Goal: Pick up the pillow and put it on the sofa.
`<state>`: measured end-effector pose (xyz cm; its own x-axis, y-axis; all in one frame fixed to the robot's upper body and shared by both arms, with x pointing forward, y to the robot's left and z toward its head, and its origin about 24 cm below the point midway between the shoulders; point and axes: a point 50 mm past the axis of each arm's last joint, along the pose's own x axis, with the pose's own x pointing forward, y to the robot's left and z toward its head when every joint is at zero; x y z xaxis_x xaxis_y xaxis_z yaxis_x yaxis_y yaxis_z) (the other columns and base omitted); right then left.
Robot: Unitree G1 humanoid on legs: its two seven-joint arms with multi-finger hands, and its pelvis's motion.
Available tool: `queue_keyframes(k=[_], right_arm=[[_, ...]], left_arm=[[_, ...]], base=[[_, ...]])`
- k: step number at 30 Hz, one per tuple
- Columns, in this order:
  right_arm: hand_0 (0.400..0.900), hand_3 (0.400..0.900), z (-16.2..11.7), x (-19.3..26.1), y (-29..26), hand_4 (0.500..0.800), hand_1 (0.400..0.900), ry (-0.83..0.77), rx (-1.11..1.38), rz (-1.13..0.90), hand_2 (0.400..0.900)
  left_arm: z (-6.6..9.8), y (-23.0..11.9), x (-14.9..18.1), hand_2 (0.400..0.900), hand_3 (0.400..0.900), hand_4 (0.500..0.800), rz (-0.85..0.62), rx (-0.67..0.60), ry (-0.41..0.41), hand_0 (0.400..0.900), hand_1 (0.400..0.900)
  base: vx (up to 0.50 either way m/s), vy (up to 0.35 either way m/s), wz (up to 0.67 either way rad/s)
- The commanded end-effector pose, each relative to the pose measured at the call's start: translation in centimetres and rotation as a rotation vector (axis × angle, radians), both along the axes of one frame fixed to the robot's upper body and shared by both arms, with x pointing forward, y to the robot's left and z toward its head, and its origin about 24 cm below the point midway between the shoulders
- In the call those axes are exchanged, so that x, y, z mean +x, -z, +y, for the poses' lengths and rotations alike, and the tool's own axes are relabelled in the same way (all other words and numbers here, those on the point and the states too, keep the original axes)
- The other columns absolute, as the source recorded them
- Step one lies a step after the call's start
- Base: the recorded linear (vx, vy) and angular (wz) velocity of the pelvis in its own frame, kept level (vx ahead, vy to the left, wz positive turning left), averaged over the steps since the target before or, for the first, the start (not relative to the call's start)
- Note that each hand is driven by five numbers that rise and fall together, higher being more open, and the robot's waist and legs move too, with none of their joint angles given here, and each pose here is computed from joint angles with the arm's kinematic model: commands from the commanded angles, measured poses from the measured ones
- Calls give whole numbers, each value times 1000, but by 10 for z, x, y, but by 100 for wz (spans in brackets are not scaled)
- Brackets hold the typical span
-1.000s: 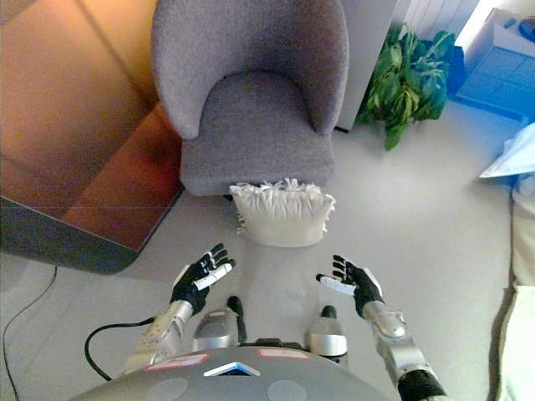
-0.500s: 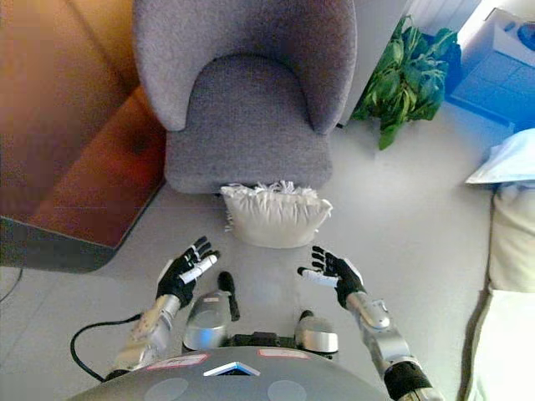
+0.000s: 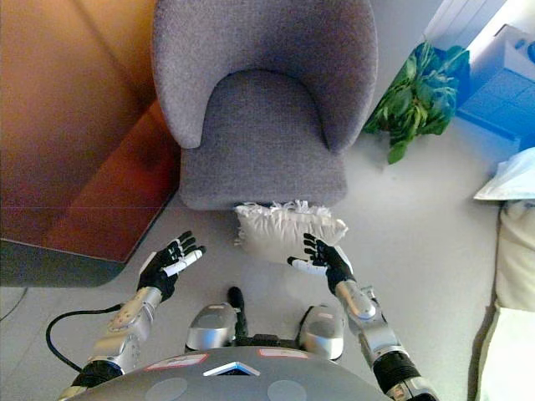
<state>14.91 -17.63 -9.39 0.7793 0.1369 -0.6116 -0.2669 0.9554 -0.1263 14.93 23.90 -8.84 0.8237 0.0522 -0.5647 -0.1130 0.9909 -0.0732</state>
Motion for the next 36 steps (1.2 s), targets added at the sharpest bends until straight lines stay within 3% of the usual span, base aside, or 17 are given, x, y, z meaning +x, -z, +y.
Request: queue_keyframes(k=[1,8,17,29,36], right_arm=[[900,900,-16,15,-27,800,900,-3,-163,-229,900],[900,900,-32,49,-51,800,900,-94,-500,-394,900],[900,900,-66,121,-129,800,900,-72,-878,-716,900],[900,900,-58,170,-187,800,900,-76,-916,-875,900],[900,900,-68,181,-215,800,900,-40,-961,-935,900]], left_arm=[[-6,-25,17,900,900,800,-150,29,114,900,900],[-8,-37,34,900,900,800,-204,73,138,900,900],[-10,-80,73,900,900,800,-425,74,175,900,900],[-15,-112,93,900,900,800,-605,36,149,900,900],[-21,-133,97,900,900,800,-727,-10,144,900,900]], base=[[205,-322,50],[147,-283,38],[-204,-135,39],[-117,-39,16],[-56,63,1]])
